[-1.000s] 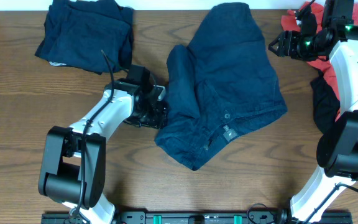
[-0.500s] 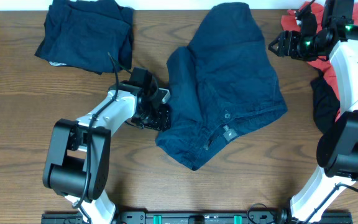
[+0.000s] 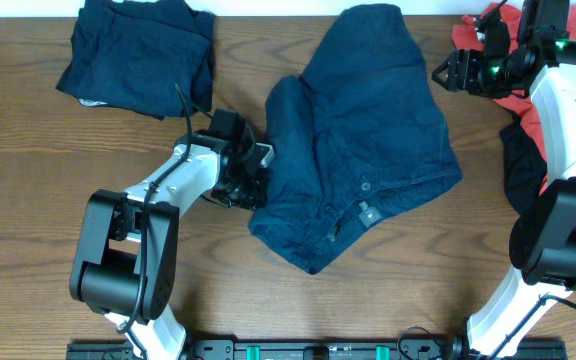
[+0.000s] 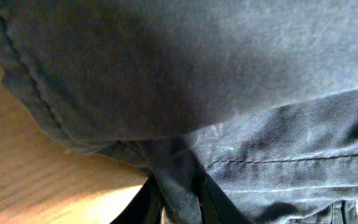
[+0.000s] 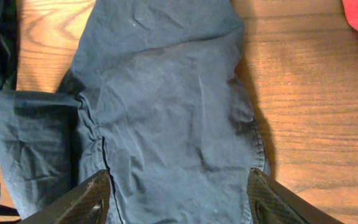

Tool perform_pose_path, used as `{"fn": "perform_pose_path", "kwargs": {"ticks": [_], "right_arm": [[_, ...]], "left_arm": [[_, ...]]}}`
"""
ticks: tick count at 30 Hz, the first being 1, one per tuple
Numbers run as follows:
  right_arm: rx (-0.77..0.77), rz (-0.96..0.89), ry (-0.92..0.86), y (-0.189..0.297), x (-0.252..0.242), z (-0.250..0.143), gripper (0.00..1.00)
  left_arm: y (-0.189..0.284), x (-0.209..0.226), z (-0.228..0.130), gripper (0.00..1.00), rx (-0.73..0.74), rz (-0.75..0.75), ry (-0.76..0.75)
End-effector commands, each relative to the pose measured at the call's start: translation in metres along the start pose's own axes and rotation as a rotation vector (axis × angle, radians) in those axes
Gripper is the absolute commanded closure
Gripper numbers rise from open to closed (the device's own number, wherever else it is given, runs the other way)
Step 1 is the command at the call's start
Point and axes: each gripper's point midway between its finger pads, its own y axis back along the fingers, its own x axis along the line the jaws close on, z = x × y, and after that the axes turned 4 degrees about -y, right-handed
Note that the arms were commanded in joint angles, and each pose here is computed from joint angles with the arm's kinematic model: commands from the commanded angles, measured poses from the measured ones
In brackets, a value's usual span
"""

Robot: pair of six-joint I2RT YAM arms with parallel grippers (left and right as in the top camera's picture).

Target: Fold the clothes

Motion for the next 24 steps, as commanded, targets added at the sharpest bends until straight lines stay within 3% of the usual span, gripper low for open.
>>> {"fn": "perform_pose_path", "kwargs": {"ticks": [1, 13, 14, 16, 24], "right_arm": [[-0.009, 0.008, 0.012, 0.000, 0.009, 0.004, 0.31], [-0.013, 0.000, 0.027, -0.002, 0.013, 0.005, 0.30], [-0.013, 0.000, 0.027, -0.002, 0.013, 0.005, 0.30], [-0.012, 0.001, 0.026, -0.002, 0.013, 0.005, 0.31], [0.046, 0.008, 0.034, -0.008, 0.025, -0.010, 0.31]], "left_arm": [[0.008, 0.002, 0.003, 0.79, 0.004, -0.002, 0.044], [0.058, -0.011, 0.028, 0.80, -0.118, 0.018, 0.006], [0.060, -0.012, 0.028, 0.81, -0.123, 0.019, 0.004], [0.064, -0.012, 0.029, 0.94, -0.136, 0.030, 0.006], [0.124, 0.046, 0.016, 0.94, -0.244, 0.419, 0.309]]}}
